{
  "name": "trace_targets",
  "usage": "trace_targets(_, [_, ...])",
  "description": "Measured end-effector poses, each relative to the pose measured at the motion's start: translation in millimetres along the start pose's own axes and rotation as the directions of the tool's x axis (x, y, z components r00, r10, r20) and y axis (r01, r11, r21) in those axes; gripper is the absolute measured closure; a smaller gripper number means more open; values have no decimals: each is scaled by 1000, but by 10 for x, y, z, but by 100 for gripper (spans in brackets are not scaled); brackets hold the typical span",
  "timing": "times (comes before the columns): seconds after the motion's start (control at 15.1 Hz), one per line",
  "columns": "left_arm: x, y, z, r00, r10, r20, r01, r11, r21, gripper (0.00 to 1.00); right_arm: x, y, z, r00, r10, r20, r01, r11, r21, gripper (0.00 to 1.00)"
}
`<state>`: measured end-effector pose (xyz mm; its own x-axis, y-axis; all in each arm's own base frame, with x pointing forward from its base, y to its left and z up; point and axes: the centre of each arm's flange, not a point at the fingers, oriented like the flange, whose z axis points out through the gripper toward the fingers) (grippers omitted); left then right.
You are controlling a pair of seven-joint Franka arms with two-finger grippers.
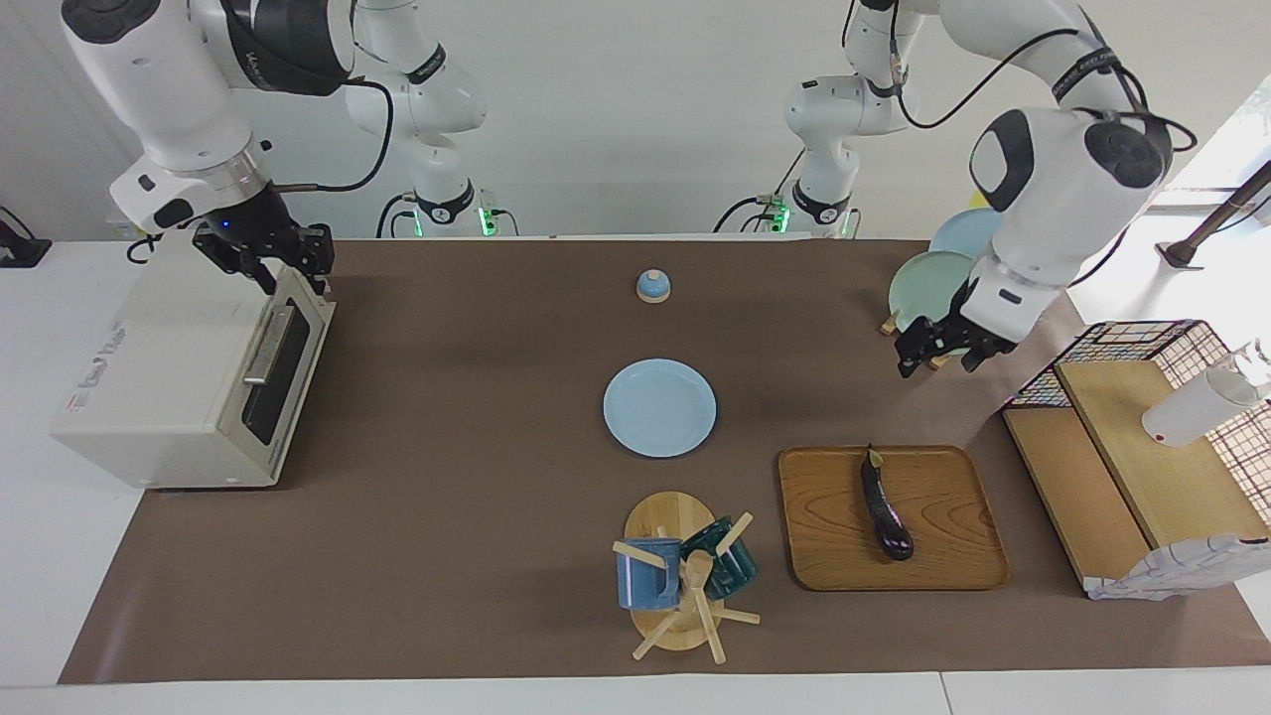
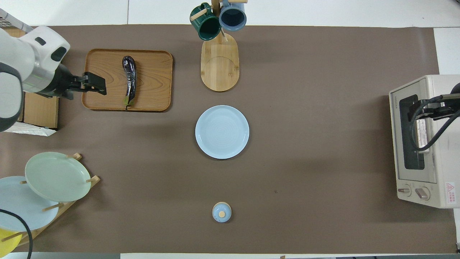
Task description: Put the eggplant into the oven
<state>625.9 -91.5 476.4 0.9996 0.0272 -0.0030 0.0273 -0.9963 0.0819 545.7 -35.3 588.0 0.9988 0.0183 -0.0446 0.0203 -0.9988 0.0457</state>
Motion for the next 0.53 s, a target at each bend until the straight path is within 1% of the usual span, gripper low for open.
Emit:
trace_targets(0.13, [163,80,449,1000,11,5,-11,1000,-8,0,-16,137,162,999,7,-32,-7,1000,-1,72])
trace_targets(0.2, [226,101,636,1000,18,4,-18,1000,-11,0,-46,229,266,999,18,-34,-18,1000,-7,85])
trace_targets(0.27, [279,114,795,1000,29,3,-29,999,-14,0,-75,307,359,999,26,-29,-27,999,-23,94])
trace_targets(0.33, [323,129,933,999,42,3,-42,999,-17,0,-93,362,435,999,27,-21,-28,998,-49,99])
trace_targets(0.53, [435,201,1209,997,80,-10,-80,997,-13,0,-86,424,651,1000,16,0,-16,992,-129,99])
